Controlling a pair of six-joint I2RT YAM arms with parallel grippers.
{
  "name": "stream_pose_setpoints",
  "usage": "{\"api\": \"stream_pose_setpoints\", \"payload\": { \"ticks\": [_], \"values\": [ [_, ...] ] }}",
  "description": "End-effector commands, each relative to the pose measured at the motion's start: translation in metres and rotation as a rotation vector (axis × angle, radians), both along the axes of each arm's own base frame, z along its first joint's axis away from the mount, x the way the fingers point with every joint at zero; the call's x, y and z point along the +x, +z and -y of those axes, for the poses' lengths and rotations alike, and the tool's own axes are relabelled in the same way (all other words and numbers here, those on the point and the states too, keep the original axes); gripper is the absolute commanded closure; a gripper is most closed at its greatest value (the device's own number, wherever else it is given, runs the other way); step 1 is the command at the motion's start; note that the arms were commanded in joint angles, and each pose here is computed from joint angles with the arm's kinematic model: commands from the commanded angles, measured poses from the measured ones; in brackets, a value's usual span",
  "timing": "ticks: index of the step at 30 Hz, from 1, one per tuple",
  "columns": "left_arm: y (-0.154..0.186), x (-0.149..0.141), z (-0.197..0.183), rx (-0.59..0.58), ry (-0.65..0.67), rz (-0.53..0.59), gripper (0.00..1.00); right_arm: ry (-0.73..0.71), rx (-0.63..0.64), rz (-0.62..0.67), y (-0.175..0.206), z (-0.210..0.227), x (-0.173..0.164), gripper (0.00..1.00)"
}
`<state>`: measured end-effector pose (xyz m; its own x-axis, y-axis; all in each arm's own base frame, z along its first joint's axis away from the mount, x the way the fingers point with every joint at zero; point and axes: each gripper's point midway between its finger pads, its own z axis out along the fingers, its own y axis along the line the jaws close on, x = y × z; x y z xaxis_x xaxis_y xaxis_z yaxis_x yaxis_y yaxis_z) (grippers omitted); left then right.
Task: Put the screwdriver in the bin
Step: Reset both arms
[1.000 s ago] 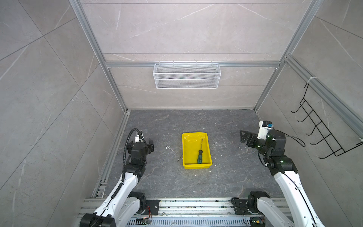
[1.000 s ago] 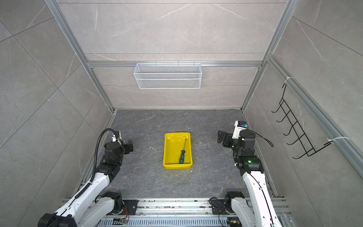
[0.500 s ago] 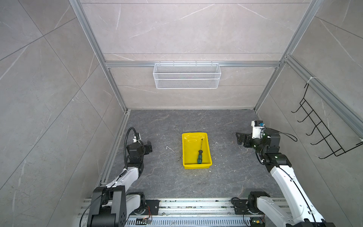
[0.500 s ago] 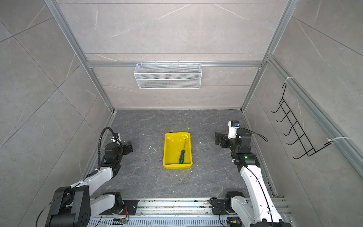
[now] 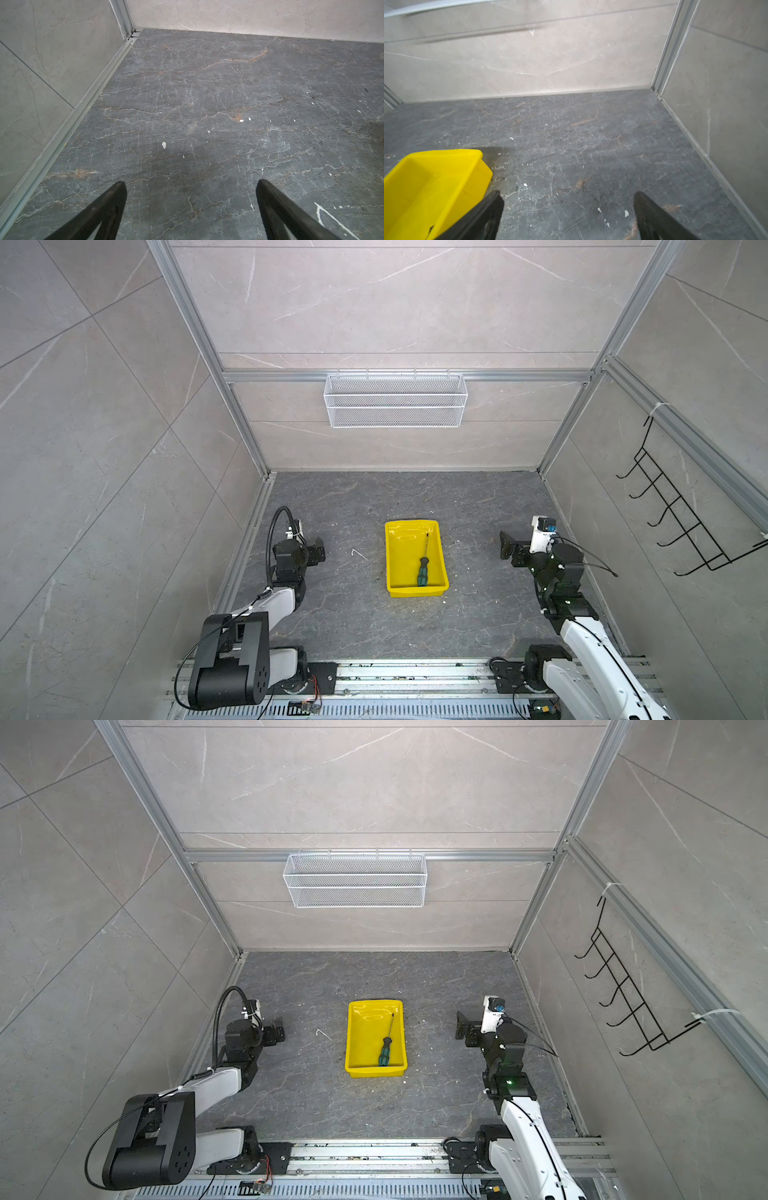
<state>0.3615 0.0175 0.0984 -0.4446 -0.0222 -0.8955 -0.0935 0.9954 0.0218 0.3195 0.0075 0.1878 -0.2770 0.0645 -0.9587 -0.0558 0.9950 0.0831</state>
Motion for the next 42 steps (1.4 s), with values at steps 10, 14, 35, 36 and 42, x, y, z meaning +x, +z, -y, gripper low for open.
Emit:
{"api": "stream_pose_setpoints", "payload": {
  "ticks": [10,14,35,36,42],
  "values": [
    [0.014,0.022,0.007,0.01,-0.066,0.063,0.0,-0.036,-0.048,0.067,-0.019,0.009,0.024,0.0],
    [0.011,0.024,0.008,0.01,-0.076,0.05,0.0,-0.027,-0.038,0.067,-0.031,0.007,0.028,0.0],
    [-0.006,0.03,0.007,-0.022,-0.1,0.023,0.0,0.072,-0.018,-0.046,-0.091,-0.013,0.067,0.0],
    [-0.006,0.03,0.007,-0.024,-0.099,0.031,0.0,0.054,-0.023,-0.05,-0.092,-0.01,0.068,0.0],
    [-0.012,0.025,-0.011,-0.013,0.008,0.073,0.0,0.037,-0.031,-0.051,-0.092,-0.01,0.069,0.0]
  ]
}}
